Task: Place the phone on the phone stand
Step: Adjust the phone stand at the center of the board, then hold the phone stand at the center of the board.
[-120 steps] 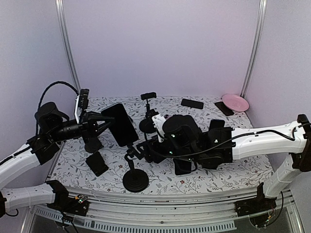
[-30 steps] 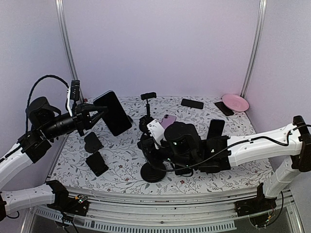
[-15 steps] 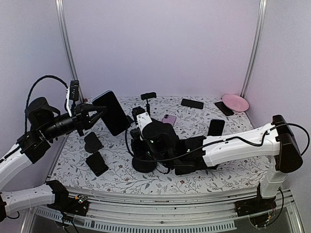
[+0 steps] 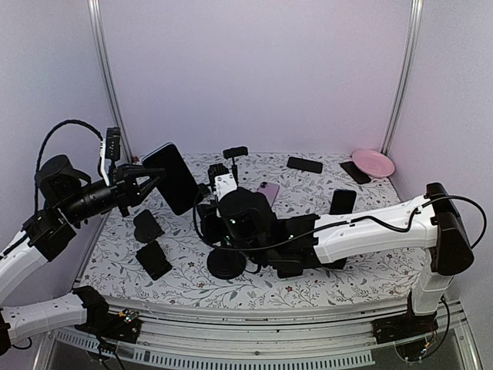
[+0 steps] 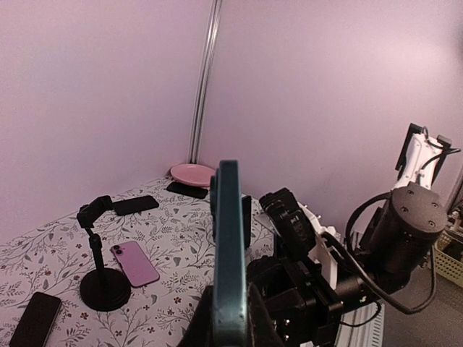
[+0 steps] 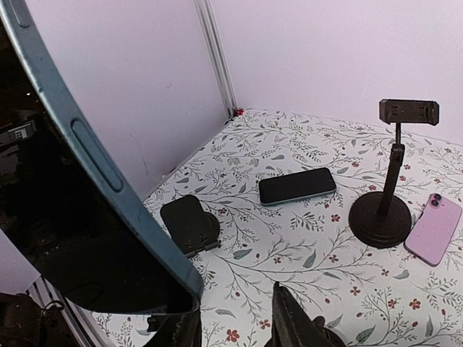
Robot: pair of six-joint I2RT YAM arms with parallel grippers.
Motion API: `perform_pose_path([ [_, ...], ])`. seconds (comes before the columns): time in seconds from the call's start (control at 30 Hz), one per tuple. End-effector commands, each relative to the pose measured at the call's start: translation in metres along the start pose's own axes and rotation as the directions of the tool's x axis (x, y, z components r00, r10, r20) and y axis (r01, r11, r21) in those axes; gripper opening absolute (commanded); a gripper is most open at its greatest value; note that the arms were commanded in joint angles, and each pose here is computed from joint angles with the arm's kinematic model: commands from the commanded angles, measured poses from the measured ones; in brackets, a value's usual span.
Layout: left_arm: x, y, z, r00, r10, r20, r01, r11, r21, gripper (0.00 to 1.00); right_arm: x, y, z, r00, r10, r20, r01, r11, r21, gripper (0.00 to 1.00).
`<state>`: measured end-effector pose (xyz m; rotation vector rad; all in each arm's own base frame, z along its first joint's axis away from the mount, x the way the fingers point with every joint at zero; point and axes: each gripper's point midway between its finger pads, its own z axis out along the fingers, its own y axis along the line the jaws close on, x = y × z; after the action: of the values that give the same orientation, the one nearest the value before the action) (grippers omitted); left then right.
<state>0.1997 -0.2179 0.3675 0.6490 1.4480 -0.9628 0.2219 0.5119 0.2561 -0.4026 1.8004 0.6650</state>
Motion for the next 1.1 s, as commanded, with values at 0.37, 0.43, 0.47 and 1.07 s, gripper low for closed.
perform_pose_path([
  [0.37, -0.029, -0.018, -0.004, 0.997, 0.038, 0.065, -0.042, 0.997, 0.063, 0.0, -0.022, 0.004, -0.055, 0.992, 0.014, -0.122, -0.033, 0.987, -0.159, 0.61],
  [0.43, -0.03, -0.02, -0.003, 0.998, 0.031, 0.06, -0.036, 0.996, 0.079, 0.0, -0.013, -0.005, -0.064, 0.985, -0.026, -0.171, -0.006, 0.983, -0.185, 0.65],
  [0.47, -0.029, -0.022, -0.002, 0.998, 0.026, 0.053, -0.03, 0.995, 0.094, 0.0, -0.01, -0.012, -0.068, 0.982, -0.034, -0.188, -0.002, 0.982, -0.189, 0.67],
  [1.07, -0.023, -0.037, 0.012, 0.995, -0.095, 0.002, 0.093, 0.972, 0.215, 0.0, 0.009, -0.076, -0.06, 0.969, -0.152, -0.196, 0.108, 0.97, -0.218, 0.5],
])
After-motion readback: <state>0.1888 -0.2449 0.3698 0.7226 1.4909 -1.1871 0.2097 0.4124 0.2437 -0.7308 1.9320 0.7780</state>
